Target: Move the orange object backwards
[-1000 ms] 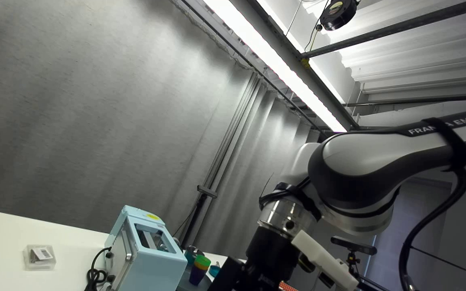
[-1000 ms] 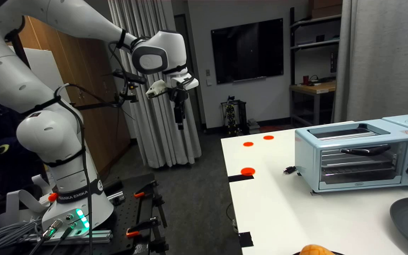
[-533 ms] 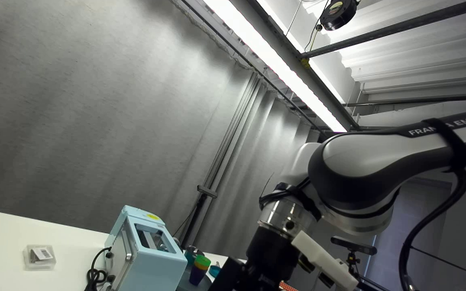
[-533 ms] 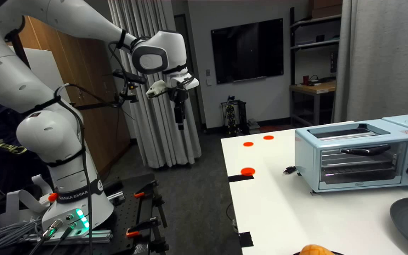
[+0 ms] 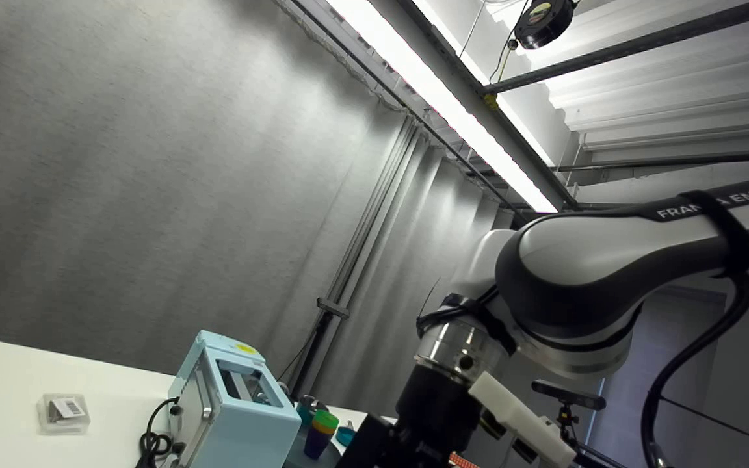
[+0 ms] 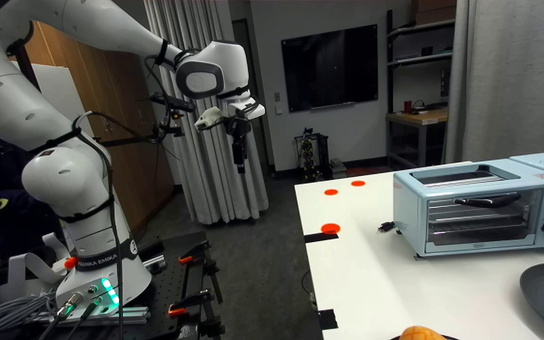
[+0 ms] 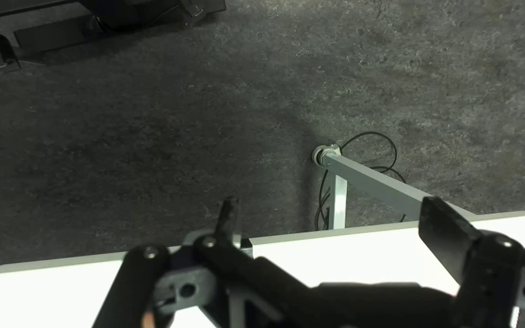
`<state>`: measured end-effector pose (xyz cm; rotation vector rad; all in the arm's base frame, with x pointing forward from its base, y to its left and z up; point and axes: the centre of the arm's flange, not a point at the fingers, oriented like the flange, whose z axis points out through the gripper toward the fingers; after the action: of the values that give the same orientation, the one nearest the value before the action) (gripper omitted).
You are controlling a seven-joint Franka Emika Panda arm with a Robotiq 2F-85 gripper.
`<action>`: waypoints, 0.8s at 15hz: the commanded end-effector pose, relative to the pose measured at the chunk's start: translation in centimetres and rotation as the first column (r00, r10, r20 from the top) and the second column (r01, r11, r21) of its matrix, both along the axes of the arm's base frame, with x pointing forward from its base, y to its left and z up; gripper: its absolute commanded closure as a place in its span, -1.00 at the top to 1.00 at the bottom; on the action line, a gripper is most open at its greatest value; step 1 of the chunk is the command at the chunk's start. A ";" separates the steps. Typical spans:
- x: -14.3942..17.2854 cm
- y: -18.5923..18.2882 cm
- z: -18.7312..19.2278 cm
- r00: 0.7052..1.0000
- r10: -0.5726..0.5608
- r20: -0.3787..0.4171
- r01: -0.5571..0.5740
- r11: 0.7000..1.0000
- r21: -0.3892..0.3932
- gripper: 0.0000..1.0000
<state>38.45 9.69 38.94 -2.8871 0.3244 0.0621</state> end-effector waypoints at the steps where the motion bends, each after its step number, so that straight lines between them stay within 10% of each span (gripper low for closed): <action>1: 0.0 0.0 0.0 1.000 0.000 0.000 0.000 1.000 0.000 1.00; 12: -0.2 0.1 -0.1 1.000 0.000 -0.014 0.000 1.000 0.012 1.00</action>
<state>38.29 9.81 38.84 -2.8764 0.3254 0.0841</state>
